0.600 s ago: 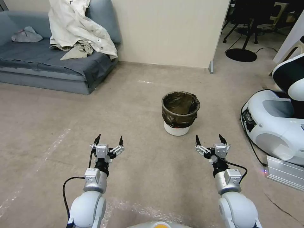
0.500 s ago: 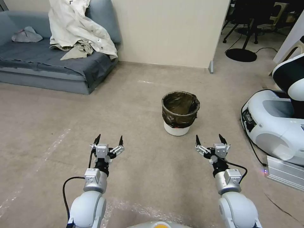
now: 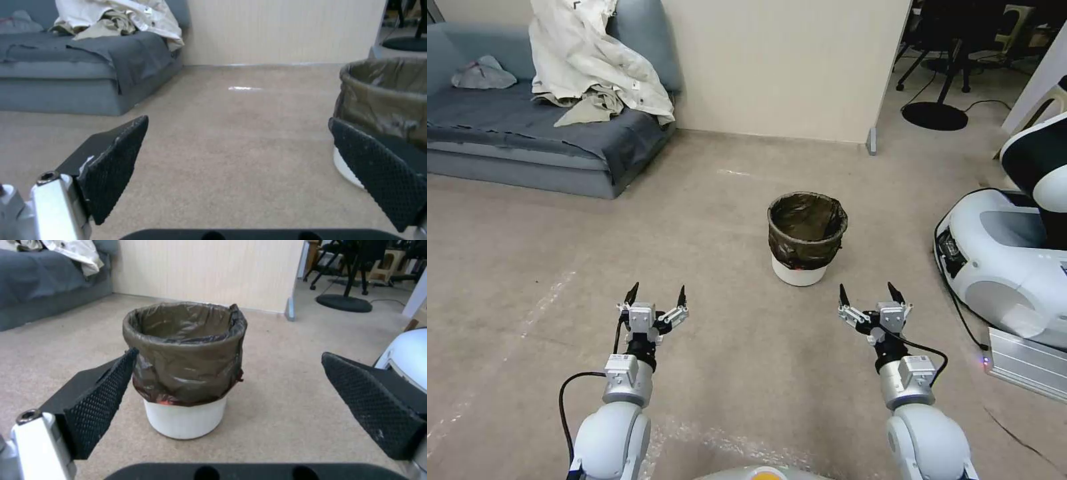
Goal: Pick up the trash can from the floor.
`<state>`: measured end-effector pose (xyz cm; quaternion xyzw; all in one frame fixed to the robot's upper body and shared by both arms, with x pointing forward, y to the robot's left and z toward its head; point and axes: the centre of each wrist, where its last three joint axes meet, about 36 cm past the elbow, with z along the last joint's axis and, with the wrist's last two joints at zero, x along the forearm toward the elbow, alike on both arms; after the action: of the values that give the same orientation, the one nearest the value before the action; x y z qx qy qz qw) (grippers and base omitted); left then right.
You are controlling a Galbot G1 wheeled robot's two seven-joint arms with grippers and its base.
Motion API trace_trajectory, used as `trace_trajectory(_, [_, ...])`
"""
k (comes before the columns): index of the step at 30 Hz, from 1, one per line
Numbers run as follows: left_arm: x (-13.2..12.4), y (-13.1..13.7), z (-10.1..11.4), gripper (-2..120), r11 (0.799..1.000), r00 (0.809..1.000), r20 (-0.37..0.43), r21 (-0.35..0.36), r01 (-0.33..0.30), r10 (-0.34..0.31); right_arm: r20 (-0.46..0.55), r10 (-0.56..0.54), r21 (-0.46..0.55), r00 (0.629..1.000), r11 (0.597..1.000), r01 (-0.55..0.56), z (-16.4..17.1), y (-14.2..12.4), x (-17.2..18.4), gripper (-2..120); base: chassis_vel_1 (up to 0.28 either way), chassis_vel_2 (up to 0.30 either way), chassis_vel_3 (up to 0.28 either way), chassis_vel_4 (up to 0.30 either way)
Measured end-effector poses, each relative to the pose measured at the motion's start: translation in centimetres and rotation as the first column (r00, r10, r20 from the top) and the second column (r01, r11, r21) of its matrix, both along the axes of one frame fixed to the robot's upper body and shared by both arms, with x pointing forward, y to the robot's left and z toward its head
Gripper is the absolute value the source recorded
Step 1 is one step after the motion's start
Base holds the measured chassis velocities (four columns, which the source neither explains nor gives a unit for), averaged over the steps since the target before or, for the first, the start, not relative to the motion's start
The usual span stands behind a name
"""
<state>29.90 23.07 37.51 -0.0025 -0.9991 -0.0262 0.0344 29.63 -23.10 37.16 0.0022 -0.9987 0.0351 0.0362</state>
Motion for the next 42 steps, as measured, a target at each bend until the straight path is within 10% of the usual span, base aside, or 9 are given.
trace_trajectory(10, [-0.3, -0.1, 10.1, 100, 0.978, 1.000, 0.020, -0.210, -0.001, 0.005, 0.035, -0.033, 0.048, 0.999, 0.998, 0.031, 6.8, -0.1, -1.9, 100, 0.000, 0.000, 0.000, 0.000])
trace_trajectory(42, [-0.4, 0.2, 8.2, 100, 0.983, 1.000, 0.020, -0.184, 0.021, -0.018, 0.108, -0.023, 0.126, 0.994, 0.992, 0.009, 9.0, -0.5, -3.8, 100, -0.004, -0.003, -0.004, -0.003])
